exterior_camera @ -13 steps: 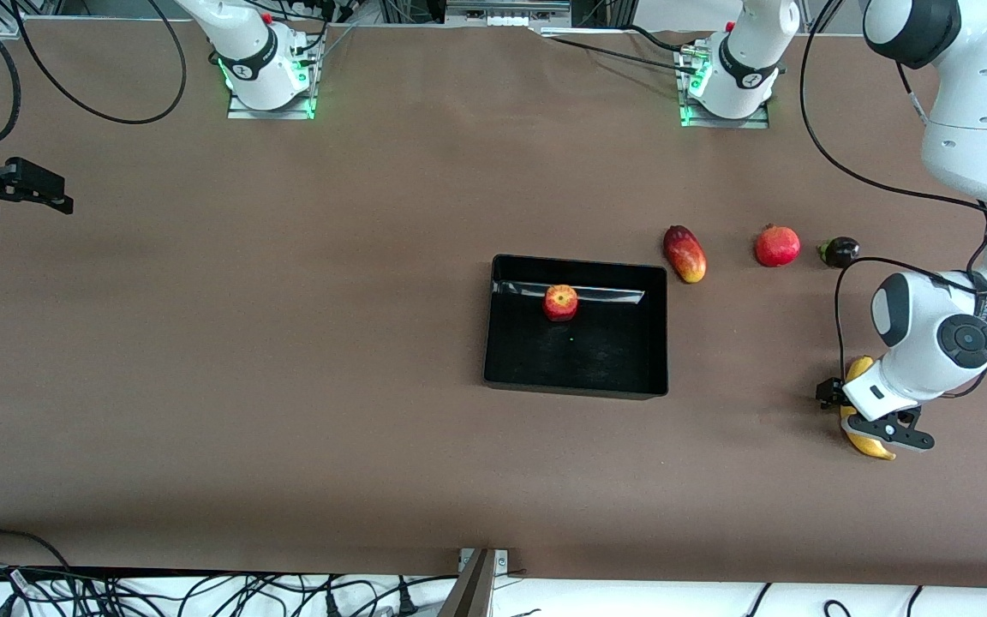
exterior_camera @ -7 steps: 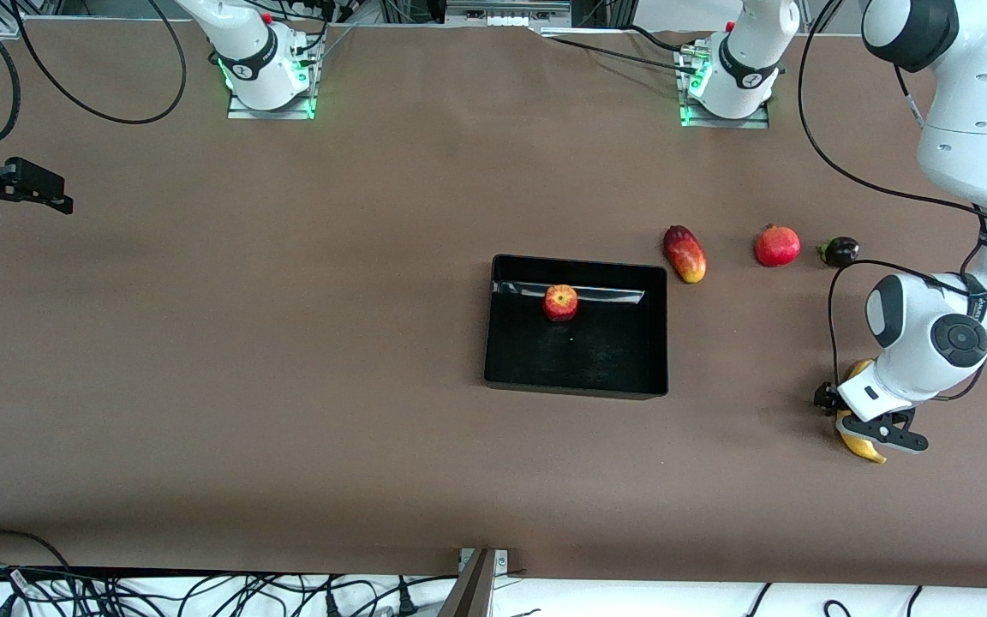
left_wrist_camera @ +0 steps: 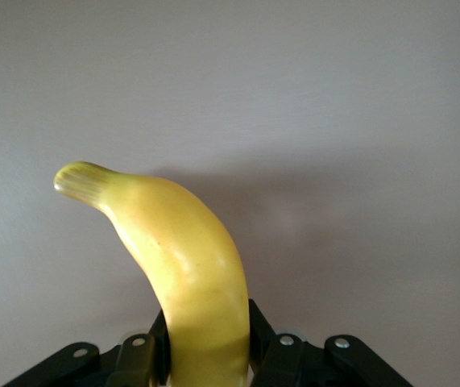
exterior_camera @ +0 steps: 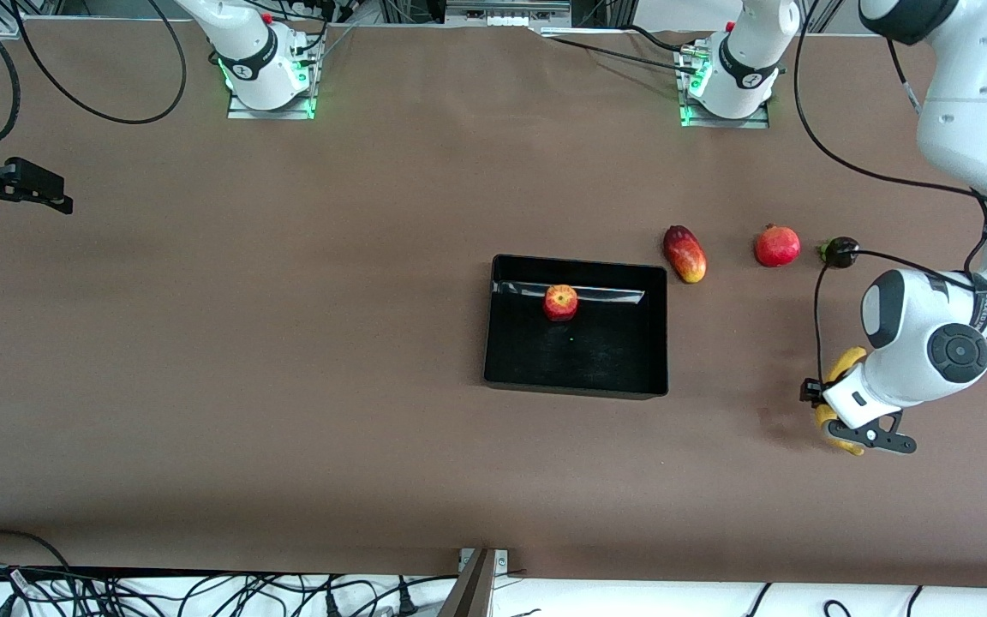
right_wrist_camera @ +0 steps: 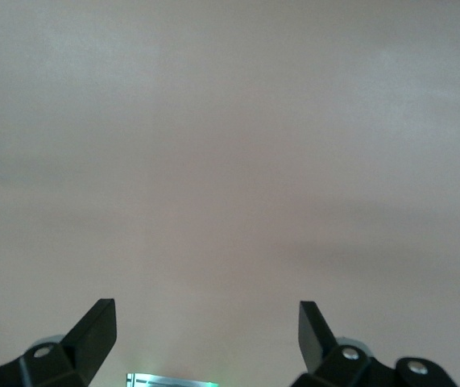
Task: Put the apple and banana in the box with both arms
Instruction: 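Carry the banana over the black box with the left gripper, then lower the banana into the box and open the left gripper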
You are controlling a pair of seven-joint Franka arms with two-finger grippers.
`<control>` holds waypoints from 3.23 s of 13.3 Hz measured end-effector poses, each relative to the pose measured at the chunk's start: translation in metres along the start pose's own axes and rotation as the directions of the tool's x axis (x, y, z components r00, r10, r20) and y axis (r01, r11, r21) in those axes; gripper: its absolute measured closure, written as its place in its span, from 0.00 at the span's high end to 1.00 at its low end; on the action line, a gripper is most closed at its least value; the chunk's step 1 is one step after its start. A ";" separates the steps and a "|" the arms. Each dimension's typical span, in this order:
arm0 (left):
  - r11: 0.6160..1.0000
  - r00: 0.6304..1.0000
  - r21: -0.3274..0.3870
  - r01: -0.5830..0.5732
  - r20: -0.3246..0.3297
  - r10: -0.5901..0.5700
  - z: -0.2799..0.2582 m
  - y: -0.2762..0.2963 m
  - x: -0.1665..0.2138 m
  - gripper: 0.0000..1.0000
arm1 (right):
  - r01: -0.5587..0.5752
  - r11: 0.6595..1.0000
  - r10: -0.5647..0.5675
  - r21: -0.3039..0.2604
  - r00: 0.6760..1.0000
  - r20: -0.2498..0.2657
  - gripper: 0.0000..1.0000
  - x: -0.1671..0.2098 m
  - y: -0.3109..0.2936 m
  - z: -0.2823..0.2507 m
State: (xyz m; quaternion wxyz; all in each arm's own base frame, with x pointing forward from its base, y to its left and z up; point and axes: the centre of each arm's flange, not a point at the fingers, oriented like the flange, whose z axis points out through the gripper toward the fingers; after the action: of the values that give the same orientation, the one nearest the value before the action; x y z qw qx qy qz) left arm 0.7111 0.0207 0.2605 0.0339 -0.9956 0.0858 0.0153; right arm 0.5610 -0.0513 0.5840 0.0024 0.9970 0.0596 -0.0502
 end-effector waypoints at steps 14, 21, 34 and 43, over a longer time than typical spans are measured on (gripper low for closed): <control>0.971 0.967 -0.125 0.202 0.185 -0.177 -0.055 0.318 -0.031 0.36 | 0.000 1.000 0.000 0.000 1.000 0.000 1.00 0.000 0.000 0.000; 0.967 0.974 -0.163 0.197 0.145 -0.174 -0.012 0.347 -0.026 0.36 | 0.000 1.000 0.000 0.000 1.000 0.000 1.00 0.000 0.000 0.000; 0.969 0.976 -0.156 0.190 0.132 -0.171 0.063 0.352 -0.024 0.57 | 0.000 1.000 0.000 0.000 1.000 0.000 1.00 0.000 0.000 0.000; 0.949 0.942 -0.066 0.308 0.162 -0.294 -0.098 0.262 -0.019 1.00 | 0.000 1.000 0.000 0.000 1.000 0.000 1.00 0.000 0.000 0.000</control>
State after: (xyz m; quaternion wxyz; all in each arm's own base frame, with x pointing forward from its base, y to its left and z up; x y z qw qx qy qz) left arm 0.6500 -0.2404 0.3415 -0.0031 -0.9935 -0.0710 0.0885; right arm 0.5609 -0.0517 0.5844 0.0024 0.9970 0.0598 -0.0501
